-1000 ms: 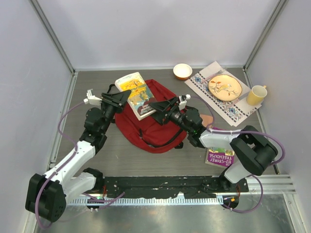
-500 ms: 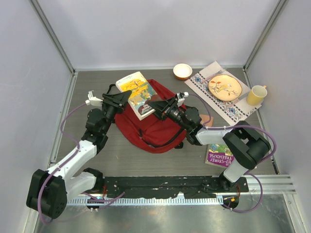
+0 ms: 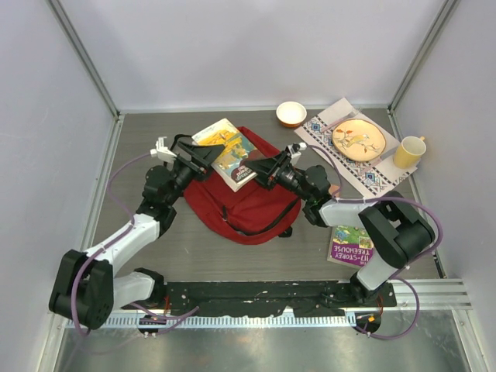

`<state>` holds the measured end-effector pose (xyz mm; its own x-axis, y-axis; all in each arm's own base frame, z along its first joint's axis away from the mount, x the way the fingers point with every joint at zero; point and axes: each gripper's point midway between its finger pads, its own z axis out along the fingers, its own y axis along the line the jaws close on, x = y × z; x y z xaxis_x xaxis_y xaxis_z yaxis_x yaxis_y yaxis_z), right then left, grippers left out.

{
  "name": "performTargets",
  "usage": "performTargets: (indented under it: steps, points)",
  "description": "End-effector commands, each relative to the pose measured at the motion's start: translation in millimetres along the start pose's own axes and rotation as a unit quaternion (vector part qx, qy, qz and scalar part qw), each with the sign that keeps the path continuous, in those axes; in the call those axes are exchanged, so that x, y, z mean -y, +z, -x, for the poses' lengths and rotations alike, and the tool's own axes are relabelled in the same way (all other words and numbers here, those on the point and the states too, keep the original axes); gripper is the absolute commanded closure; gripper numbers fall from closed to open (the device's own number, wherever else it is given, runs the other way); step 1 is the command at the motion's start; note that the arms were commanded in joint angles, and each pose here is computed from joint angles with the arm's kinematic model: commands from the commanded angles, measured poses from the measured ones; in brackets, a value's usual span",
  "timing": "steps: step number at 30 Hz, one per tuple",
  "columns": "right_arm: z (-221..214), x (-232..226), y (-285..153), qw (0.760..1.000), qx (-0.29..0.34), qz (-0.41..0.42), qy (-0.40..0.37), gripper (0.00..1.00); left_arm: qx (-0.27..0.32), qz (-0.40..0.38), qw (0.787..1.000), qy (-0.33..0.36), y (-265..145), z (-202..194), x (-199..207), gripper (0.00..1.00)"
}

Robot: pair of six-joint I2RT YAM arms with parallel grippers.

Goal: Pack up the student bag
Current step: Pick up the book from the center of the board.

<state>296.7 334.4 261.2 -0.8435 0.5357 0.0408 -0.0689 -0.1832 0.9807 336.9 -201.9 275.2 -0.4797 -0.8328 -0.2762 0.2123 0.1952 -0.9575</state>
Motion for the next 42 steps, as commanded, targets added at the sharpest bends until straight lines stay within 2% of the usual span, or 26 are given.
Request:
performTargets:
  steps: [1, 7, 11, 15, 24, 27, 30, 31, 33, 34, 35, 37, 38, 39, 42]
  points:
    - [-13.7, -60.2, -12.8, 0.992, -0.051, 0.118, -0.018, 0.99, -0.047, -0.082, 0.995, 0.025, 3.9, -8.6, 40.1, 0.14]
    - [-8.9, -61.9, -19.1, 0.992, -0.054, 0.110, -0.022, 0.99, -0.063, -0.067, 0.995, 0.037, 6.0, -8.7, 32.7, 0.12]
    - [-0.1, -50.1, -20.9, 0.996, -0.047, 0.064, -0.035, 0.99, -0.075, -0.040, 0.994, 0.064, 4.5, -8.6, 27.6, 0.10]
    - [-2.5, -49.1, -23.2, 0.996, -0.058, 0.053, -0.052, 0.99, -0.083, -0.042, 0.993, 0.077, 4.6, -7.2, 33.9, 0.09]
    - [-13.3, -48.3, -28.9, 0.993, -0.093, 0.042, -0.065, 0.99, -0.102, -0.013, 0.991, 0.085, 11.3, -9.0, 20.1, 0.08]
    - [-15.3, -41.0, -29.7, 0.991, -0.104, 0.017, -0.085, 0.99, -0.103, -0.021, 0.991, 0.081, 13.2, -9.4, 22.1, 0.13]
    - [-16.8, -35.4, -33.2, 0.989, -0.113, 0.003, -0.098, 0.99, -0.106, -0.026, 0.991, 0.083, 15.4, -9.3, 24.4, 0.29]
    - [-16.8, -34.4, -33.7, 0.988, -0.116, 0.000, -0.101, 0.99, -0.108, -0.025, 0.990, 0.082, 15.2, -10.7, 22.8, 0.44]
    - [-13.4, -32.9, -36.0, 0.988, -0.116, -0.007, -0.106, 0.99, -0.108, -0.026, 0.991, 0.079, 15.2, -11.3, 21.9, 0.61]
    - [-12.7, -29.8, -37.0, 0.988, -0.114, -0.011, -0.104, 0.98, -0.109, -0.026, 0.991, 0.076, 15.6, -11.6, 20.0, 0.77]
    - [-10.6, -28.6, -37.3, 0.989, -0.110, -0.015, -0.102, 0.97, -0.110, -0.028, 0.991, 0.074, 15.5, -12.3, 20.1, 0.83]
    - [-3.6, -26.4, -37.9, 0.990, -0.091, -0.021, -0.102, 0.83, -0.110, -0.032, 0.991, 0.064, 15.4, -13.1, 19.6, 0.97]
    - [-2.7, -24.2, -38.4, 0.991, -0.086, -0.027, -0.101, 0.73, -0.106, -0.034, 0.992, 0.060, 15.5, -12.4, 21.0, 0.99]
    - [-1.3, -23.4, -38.9, 0.991, -0.080, -0.031, -0.104, 0.53, -0.101, -0.040, 0.992, 0.057, 14.7, -11.9, 21.0, 1.00]
    - [7.6, -15.1, -43.5, 0.990, -0.039, -0.061, -0.118, 0.30, -0.075, -0.050, 0.995, 0.040, 12.6, -5.5, 22.7, 1.00]
